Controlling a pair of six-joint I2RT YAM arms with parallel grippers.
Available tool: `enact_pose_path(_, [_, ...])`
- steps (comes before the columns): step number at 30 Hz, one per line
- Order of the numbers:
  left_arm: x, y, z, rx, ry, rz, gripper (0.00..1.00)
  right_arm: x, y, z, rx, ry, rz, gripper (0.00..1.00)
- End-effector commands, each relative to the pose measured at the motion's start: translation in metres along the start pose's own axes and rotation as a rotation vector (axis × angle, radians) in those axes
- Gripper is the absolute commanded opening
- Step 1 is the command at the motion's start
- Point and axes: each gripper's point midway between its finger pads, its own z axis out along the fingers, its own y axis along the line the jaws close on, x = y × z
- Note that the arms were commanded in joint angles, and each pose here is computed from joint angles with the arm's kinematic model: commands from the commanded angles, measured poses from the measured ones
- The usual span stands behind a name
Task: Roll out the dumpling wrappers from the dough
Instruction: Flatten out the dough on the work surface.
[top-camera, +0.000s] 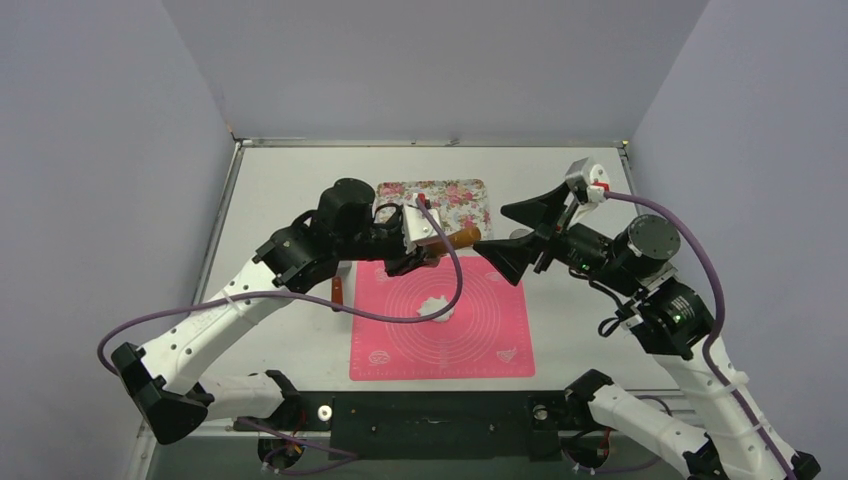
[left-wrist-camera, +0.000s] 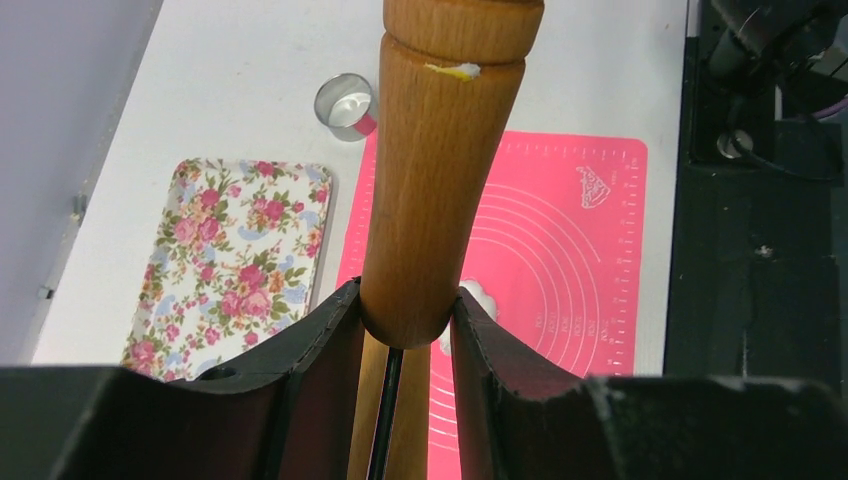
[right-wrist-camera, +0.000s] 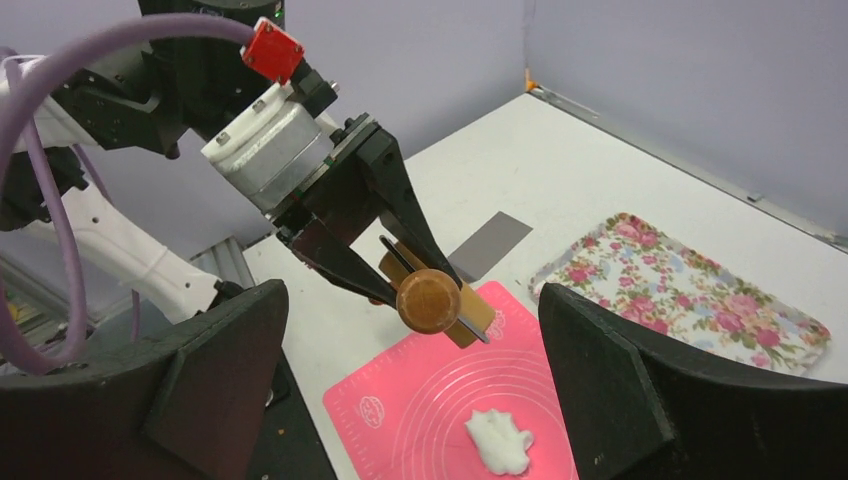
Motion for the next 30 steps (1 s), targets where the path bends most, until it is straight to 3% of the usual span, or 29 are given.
enact_pose_path(1, [-0.072, 0.003, -0.025, -0.006, -0.224, 0.019, 0.0, -0.008, 0.021, 0.018, -0.183, -0.062, -0.061, 0.91])
enact_pose_path(10, [-0.084, -0.001, -0.029, 0.016, -0.263, 0.011, 0.0, 0.004, 0.03, 0.037, -0.274, -0.059, -0.017, 0.91])
enact_pose_path(12, [-0.086, -0.002, -0.029, 0.021, -0.27, 0.003, 0.0, 0.006, 0.03, 0.041, -0.287, -0.058, -0.009, 0.88])
enact_pose_path(16, [-0.087, -0.003, -0.031, 0.034, -0.276, -0.009, 0.0, 0.005, 0.037, 0.045, -0.334, -0.076, 0.008, 0.72])
enact_pose_path(25, [-0.094, 0.001, -0.034, 0.034, -0.306, -0.055, 0.0, 0.023, 0.031, 0.048, -0.312, -0.008, -0.014, 0.7])
enact_pose_path(30, [-0.096, -0.001, -0.034, 0.049, -0.312, -0.054, 0.0, 0.024, 0.027, 0.053, -0.294, 0.0, -0.008, 0.52])
